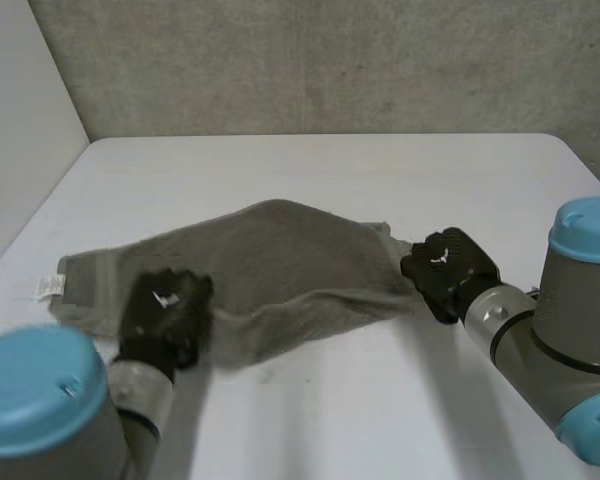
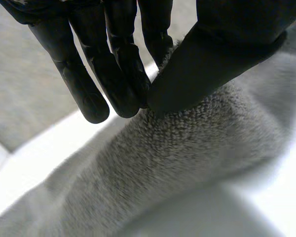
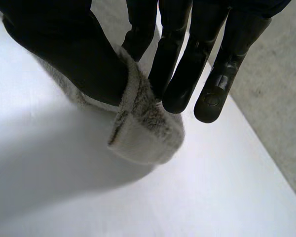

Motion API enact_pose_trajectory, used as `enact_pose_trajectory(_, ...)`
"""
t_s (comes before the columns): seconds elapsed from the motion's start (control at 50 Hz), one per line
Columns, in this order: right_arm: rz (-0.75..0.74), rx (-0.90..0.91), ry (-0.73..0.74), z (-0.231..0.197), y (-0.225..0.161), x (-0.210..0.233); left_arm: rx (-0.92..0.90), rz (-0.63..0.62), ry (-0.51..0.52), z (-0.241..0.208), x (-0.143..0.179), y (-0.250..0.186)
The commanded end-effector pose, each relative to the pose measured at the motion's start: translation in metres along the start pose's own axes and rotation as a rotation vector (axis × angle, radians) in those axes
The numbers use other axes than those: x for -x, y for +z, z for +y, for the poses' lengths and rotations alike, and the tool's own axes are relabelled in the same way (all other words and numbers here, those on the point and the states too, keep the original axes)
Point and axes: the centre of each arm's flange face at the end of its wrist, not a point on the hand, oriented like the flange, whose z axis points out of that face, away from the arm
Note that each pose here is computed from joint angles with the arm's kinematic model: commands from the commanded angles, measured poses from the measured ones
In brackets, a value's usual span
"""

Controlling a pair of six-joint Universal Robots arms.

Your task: Fold the towel.

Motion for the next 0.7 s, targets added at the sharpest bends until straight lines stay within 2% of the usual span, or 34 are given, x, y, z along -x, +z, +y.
enact_pose_trajectory(0.02, 0.061, 0.045, 0.039, 0.017, 0.005, -0.02, 0.018, 0.041, 0.018, 0.006, -0.011, -0.006)
enact_pose_trajectory(0.18, 0.064, 0.098, 0.105, 0.04, 0.001, -0.017, -0.078, 0.012, -0.02, -0.022, 0.0, -0.006)
enact_pose_trajectory(0.26, 0.099, 0.078, 0.105, 0.047, 0.005, -0.018, -0.127, -0.047, -0.049, -0.04, 0.02, 0.005)
enact_pose_trajectory(0.34, 0.13, 0.055, 0.09, 0.049, 0.01, -0.021, -0.143, -0.041, -0.039, -0.045, 0.033, 0.017)
enact_pose_trajectory(0.4, 0.132, 0.055, 0.09, 0.049, 0.01, -0.021, -0.138, 0.002, 0.017, -0.043, 0.046, 0.031)
enact_pose_trajectory(0.44, 0.141, 0.063, 0.095, 0.052, 0.011, -0.025, -0.122, 0.072, 0.089, -0.037, 0.054, 0.043)
enact_pose_trajectory(0.5, 0.143, 0.064, 0.096, 0.053, 0.011, -0.026, -0.112, 0.112, 0.125, -0.033, 0.056, 0.048)
enact_pose_trajectory(0.6, 0.14, 0.064, 0.096, 0.053, 0.011, -0.025, -0.027, 0.25, 0.255, -0.007, 0.061, 0.064)
enact_pose_trajectory(0.66, 0.137, 0.065, 0.095, 0.053, 0.011, -0.024, 0.002, 0.288, 0.276, 0.0, 0.062, 0.065)
enact_pose_trajectory(0.7, 0.133, 0.068, 0.096, 0.054, 0.011, -0.023, 0.038, 0.369, 0.309, 0.012, 0.06, 0.067)
